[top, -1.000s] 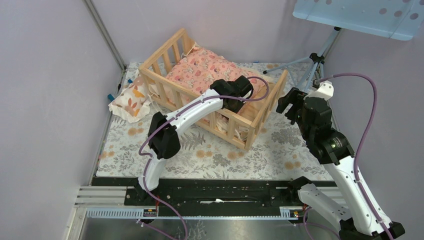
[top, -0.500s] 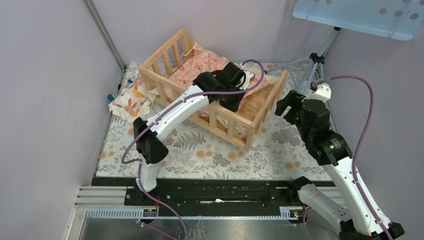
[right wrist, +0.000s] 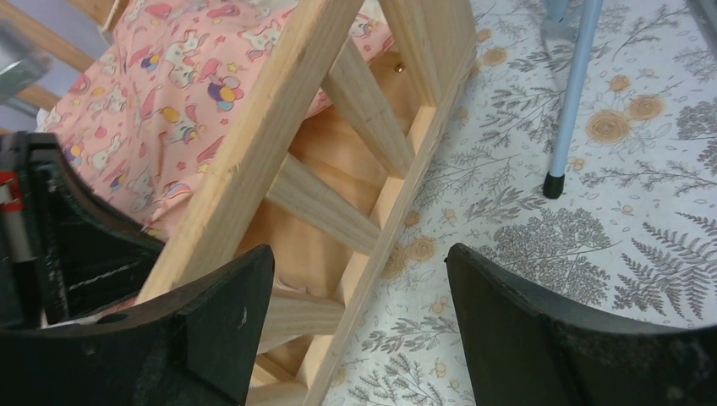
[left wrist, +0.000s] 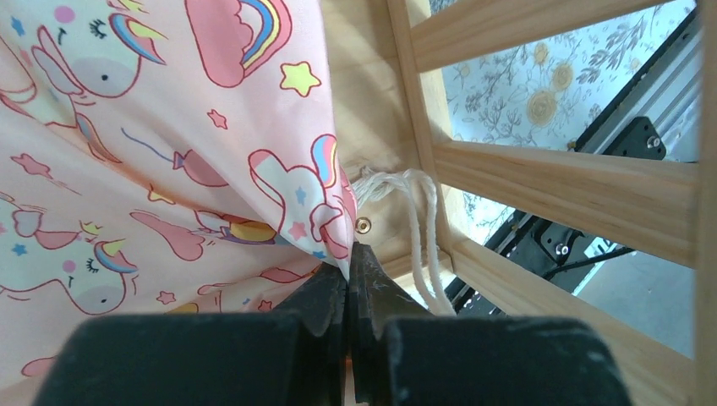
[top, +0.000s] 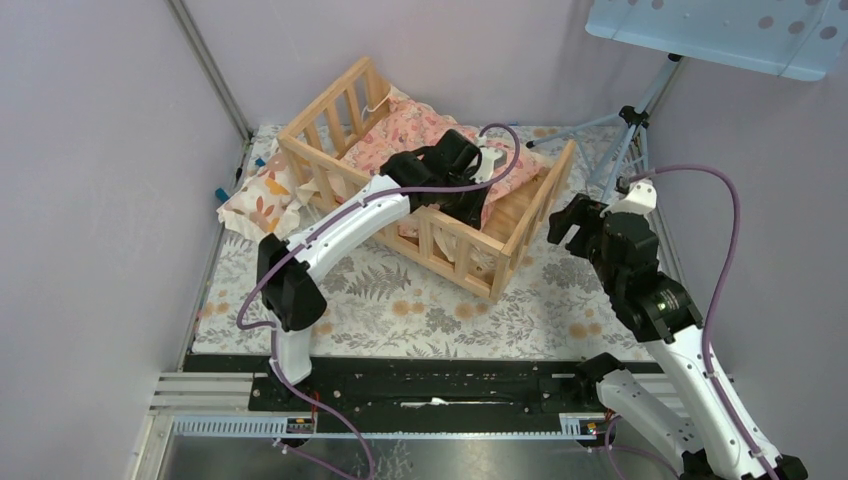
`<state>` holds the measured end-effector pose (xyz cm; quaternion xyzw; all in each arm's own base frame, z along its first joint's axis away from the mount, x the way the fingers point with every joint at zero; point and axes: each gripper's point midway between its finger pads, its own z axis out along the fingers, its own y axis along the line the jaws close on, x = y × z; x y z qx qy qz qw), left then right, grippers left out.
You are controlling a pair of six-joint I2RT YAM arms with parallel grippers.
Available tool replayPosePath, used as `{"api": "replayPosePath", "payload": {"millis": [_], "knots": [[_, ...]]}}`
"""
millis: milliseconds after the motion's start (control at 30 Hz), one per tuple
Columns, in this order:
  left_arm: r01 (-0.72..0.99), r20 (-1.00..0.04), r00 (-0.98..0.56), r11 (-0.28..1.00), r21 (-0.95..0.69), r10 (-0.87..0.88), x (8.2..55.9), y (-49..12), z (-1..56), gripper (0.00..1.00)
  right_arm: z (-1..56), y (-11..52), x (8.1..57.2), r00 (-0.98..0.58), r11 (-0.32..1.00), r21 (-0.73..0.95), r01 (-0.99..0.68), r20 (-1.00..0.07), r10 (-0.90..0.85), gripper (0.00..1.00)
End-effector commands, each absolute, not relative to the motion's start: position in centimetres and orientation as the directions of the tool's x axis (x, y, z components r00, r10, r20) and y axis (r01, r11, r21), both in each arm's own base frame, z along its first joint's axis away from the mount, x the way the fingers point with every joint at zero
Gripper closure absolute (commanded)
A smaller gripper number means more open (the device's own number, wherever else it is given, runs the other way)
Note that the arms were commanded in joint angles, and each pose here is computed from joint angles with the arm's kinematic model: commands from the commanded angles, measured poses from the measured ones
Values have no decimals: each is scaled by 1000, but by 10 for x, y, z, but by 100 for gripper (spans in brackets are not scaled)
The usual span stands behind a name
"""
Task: Set up the pet bed
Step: Adjust the mattress on the bed frame.
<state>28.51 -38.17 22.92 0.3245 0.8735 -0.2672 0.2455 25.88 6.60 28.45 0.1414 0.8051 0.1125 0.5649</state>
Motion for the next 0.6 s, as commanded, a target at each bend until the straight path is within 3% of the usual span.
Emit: {"api": "replayPosePath", "payload": {"millis": [0, 233, 333, 400, 467, 567], "knots": [[739, -565, -668, 526, -421, 485, 243, -402, 228, 99, 290, 78, 253, -289, 937, 348, -23, -900, 327, 17], [751, -608, -636, 563, -345, 476, 260, -397, 234, 89, 297, 64, 245, -239, 952, 305, -4, -925, 295, 16], [737, -629, -620, 623, -263, 469, 275, -387, 235, 76, 306, 56, 245, -220, 961, 275, 17, -937, 272, 16], [721, -650, -612, 656, -224, 450, 286, -381, 240, 60, 316, 58, 246, -228, 963, 268, 12, -937, 263, 16], [704, -687, -599, 679, -209, 410, 295, -376, 255, 54, 325, 64, 250, -265, 966, 259, 1, -931, 250, 16], [672, -764, -564, 712, -203, 314, 310, -369, 288, 32, 340, 78, 257, -313, 962, 270, -38, -918, 245, 15]]}}
